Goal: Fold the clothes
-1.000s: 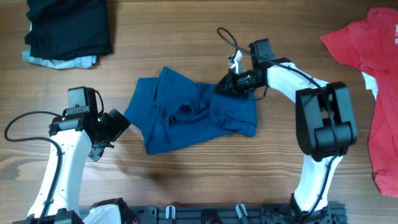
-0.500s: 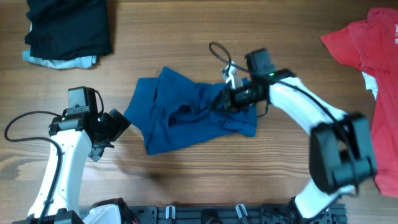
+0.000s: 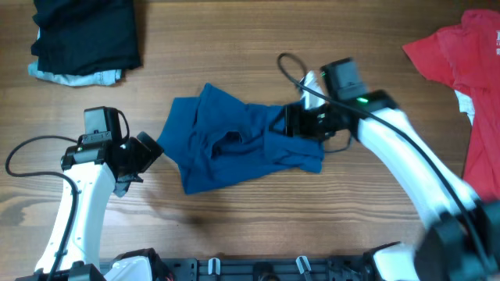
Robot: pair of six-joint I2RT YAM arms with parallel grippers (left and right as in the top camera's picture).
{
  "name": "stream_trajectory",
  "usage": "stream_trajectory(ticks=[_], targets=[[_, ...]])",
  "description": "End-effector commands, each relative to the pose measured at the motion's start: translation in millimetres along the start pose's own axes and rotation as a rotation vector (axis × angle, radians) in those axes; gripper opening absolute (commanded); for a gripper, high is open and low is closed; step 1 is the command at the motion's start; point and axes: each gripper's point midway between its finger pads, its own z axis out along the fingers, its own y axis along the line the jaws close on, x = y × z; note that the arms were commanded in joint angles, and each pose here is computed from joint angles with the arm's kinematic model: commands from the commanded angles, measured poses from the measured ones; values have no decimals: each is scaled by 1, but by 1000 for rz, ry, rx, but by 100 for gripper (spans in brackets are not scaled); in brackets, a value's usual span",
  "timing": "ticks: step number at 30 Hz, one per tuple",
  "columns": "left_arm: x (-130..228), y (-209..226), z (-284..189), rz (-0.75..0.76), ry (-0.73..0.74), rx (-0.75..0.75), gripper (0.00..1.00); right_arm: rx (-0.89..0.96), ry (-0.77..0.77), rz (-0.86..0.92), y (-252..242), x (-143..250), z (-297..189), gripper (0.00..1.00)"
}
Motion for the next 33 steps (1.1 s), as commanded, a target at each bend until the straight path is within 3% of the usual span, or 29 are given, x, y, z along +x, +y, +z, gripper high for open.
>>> stream_trajectory(ticks=[1,4,10,18,23,33], targets=[[-8,-45,5,206,16,223,100,56,-135,-65,18,-2,-47,99],[-24,-55,26,263,-9,252,100,61,-125,-82,23,14,-63,99],[-40,-55,75,236,106,461,100,111,14,-169,10,51,-64,97],[-55,-67,69,339,37,596,99,113,14,-214,9,50,-64,96],[-25,-87,76,413,113,602,85,111,23,-208,9,52,-63,96],[50,-79,91,445,384,497,91,112,24,-211,8,53,-63,96]])
